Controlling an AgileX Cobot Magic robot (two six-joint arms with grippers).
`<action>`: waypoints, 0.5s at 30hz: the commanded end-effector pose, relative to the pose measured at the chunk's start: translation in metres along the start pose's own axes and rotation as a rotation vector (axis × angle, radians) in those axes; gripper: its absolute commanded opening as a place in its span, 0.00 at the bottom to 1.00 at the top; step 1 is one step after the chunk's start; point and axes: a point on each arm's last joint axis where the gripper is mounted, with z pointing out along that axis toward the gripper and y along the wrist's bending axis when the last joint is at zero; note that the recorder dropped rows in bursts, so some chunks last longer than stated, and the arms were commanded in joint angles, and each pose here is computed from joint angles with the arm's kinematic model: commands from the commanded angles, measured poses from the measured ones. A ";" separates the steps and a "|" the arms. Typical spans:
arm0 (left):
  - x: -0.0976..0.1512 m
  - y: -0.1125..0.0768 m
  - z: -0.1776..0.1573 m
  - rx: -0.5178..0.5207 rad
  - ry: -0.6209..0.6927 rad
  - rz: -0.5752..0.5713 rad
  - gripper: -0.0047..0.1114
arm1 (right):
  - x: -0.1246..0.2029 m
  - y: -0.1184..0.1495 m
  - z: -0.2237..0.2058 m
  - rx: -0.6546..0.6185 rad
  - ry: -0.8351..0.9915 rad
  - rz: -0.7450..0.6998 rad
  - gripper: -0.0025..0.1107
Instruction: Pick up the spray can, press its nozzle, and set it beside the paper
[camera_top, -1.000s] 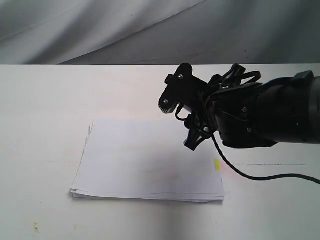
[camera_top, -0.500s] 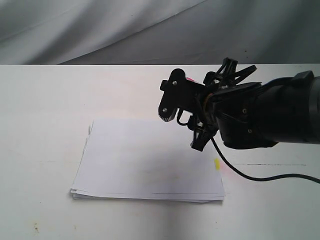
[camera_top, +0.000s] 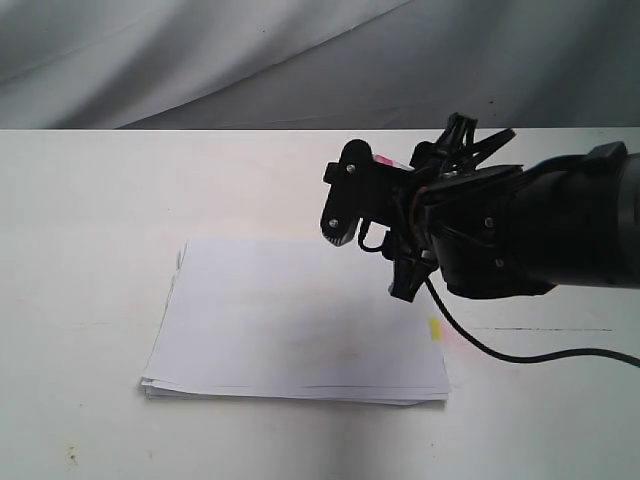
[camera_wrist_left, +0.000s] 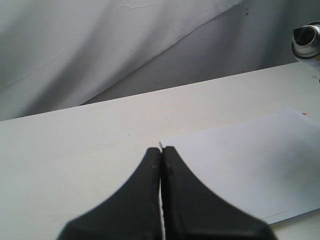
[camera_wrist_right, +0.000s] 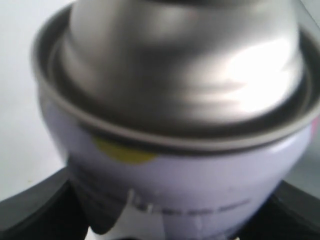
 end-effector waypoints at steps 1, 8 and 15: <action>-0.001 0.000 0.000 -0.004 -0.022 -0.007 0.04 | 0.000 -0.007 -0.003 0.049 0.008 -0.061 0.02; -0.002 0.000 0.000 -0.005 -0.038 -0.007 0.04 | 0.000 -0.007 -0.003 0.051 0.010 -0.065 0.02; -0.015 0.001 -0.001 0.015 -0.181 -0.271 0.04 | 0.000 -0.007 -0.003 0.051 0.010 -0.065 0.02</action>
